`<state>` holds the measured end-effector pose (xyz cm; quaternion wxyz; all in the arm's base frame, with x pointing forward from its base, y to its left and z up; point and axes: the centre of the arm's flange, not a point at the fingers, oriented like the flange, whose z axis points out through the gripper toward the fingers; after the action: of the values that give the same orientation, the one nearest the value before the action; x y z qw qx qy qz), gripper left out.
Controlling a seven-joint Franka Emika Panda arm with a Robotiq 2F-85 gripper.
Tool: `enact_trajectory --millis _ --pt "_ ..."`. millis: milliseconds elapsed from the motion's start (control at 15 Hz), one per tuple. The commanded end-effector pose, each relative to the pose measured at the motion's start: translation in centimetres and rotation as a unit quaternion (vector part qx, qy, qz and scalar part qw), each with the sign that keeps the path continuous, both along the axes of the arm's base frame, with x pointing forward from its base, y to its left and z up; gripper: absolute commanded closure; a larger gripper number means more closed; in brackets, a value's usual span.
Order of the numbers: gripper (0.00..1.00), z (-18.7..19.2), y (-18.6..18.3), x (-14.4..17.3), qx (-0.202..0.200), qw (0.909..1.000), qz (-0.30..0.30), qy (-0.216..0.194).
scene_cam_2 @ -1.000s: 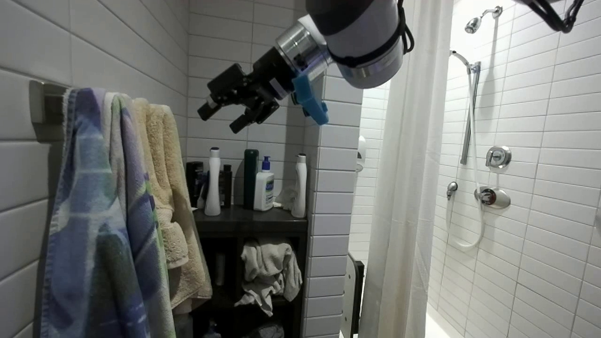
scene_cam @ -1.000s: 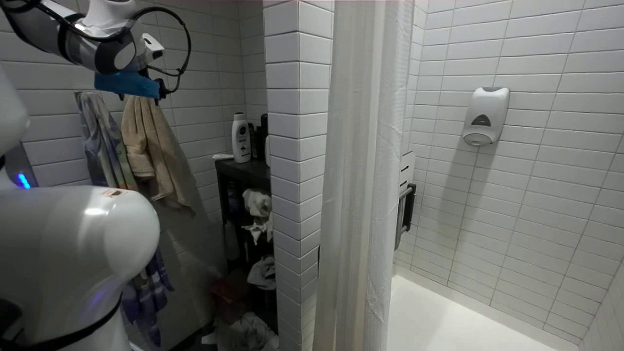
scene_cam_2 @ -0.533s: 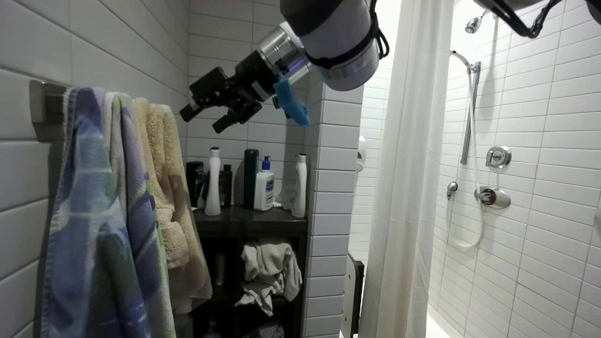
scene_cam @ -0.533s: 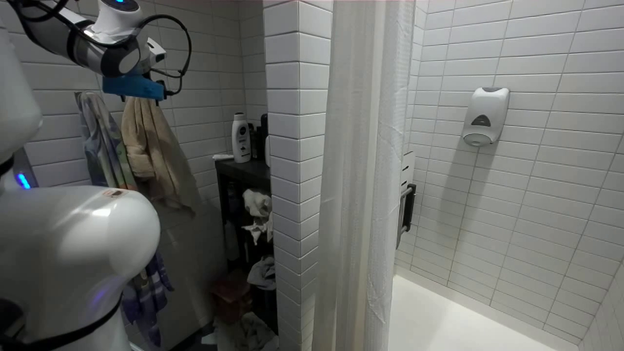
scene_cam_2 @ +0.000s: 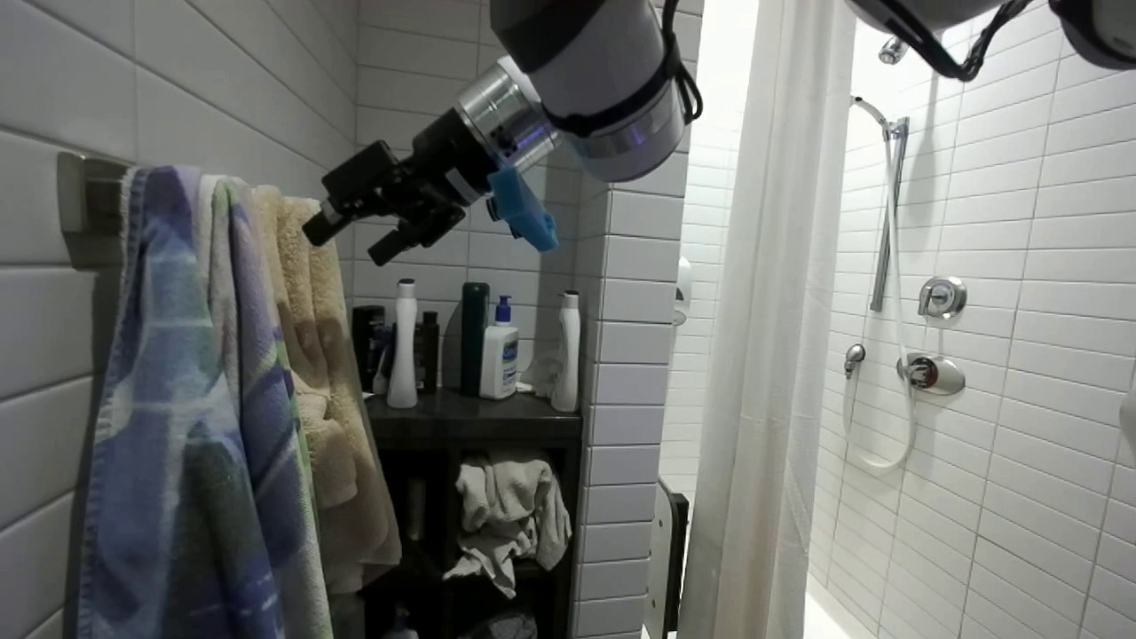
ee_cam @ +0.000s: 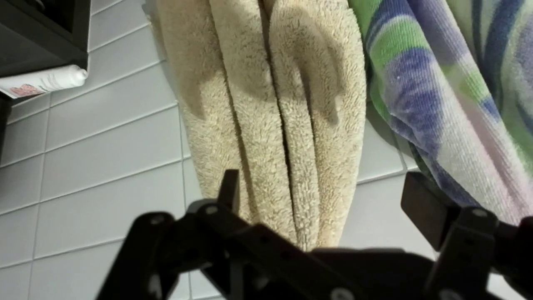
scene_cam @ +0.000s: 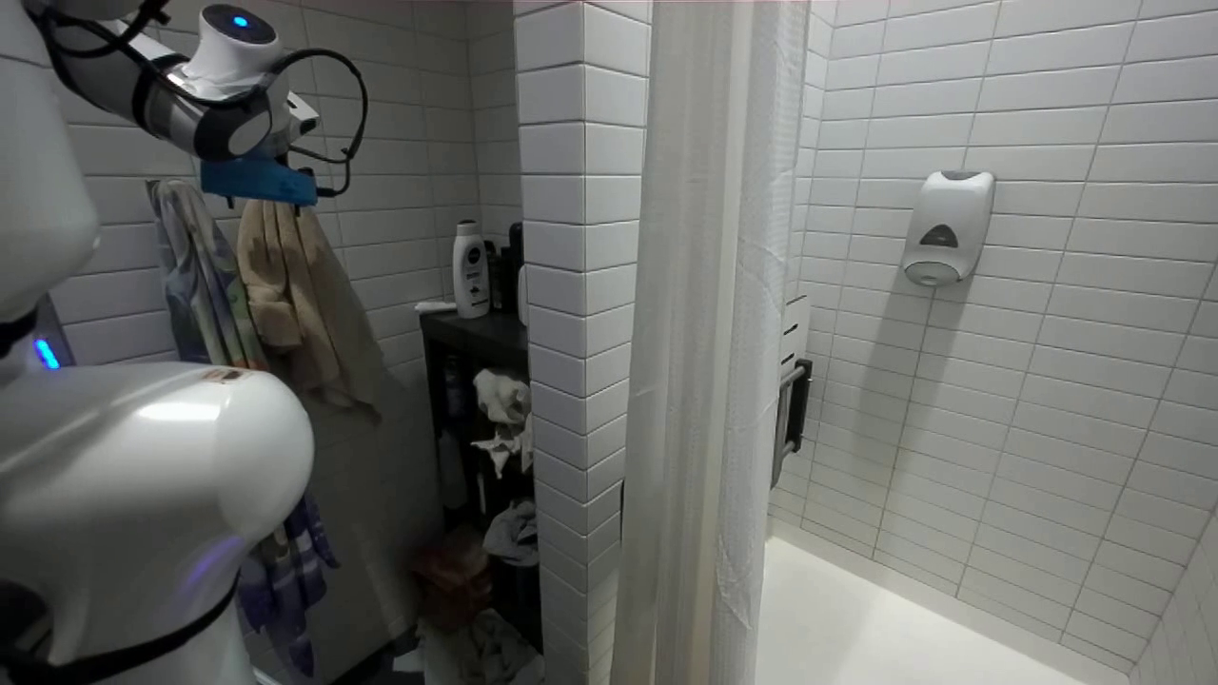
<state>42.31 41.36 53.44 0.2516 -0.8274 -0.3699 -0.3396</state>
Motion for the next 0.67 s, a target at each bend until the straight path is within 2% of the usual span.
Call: enact_trajectory --millis 0,600 --pt "0.00 -0.5 0.4 0.8 -0.002 0.9998 0.017 0.002" --pt "0.00 -0.2 1.6 2.2 -0.003 0.9993 0.031 -0.021"
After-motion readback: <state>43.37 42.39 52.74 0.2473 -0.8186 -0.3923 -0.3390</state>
